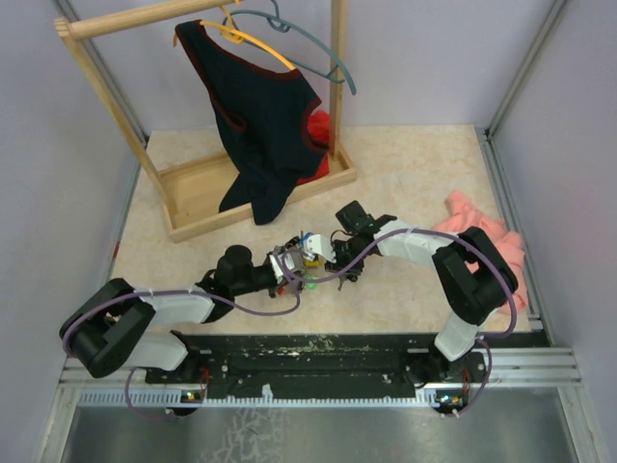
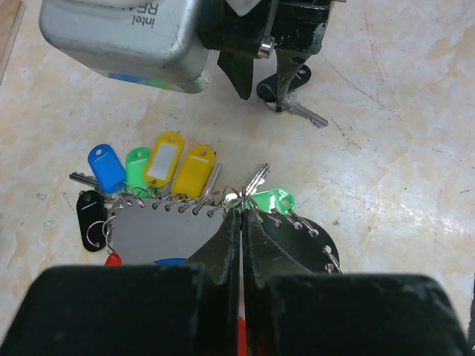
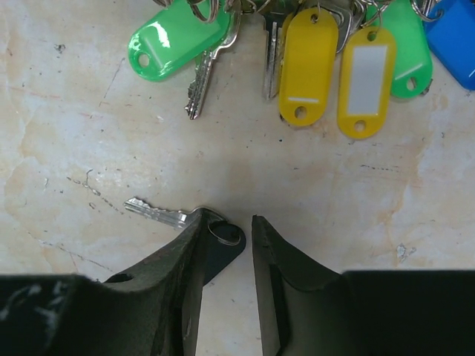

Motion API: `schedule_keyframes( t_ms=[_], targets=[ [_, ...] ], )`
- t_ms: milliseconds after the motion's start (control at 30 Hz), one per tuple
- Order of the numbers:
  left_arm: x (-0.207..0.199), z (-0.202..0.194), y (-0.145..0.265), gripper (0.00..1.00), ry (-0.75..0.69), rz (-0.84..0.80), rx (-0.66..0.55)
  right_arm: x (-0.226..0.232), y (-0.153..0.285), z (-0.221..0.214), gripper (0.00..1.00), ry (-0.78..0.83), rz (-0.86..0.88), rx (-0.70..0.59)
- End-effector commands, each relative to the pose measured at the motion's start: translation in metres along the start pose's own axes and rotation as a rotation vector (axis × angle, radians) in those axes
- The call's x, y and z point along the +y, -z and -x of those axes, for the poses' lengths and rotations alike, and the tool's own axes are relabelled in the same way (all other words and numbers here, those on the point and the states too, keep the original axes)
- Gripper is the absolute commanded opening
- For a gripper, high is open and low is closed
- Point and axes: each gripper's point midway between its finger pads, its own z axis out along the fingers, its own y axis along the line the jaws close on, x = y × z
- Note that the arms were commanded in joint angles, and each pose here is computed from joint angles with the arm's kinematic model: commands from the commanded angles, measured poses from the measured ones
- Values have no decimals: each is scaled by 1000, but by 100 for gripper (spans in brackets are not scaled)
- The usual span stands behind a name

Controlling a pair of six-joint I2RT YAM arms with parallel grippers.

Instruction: Put the keys on the keyring

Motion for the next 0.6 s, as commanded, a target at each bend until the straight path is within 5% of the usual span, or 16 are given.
schedule_keyframes(
  t_ms=[0, 300, 567],
  targets=[
    [5, 12, 1, 1, -19, 14, -42, -4, 0, 6, 29, 23, 21, -7],
    [4, 13, 1, 1, -19, 12, -43, -16, 8, 11, 0, -125, -53, -10],
    [5, 14, 1, 1, -19, 13, -45, -39, 9, 18, 0, -489, -175, -25]
  ],
)
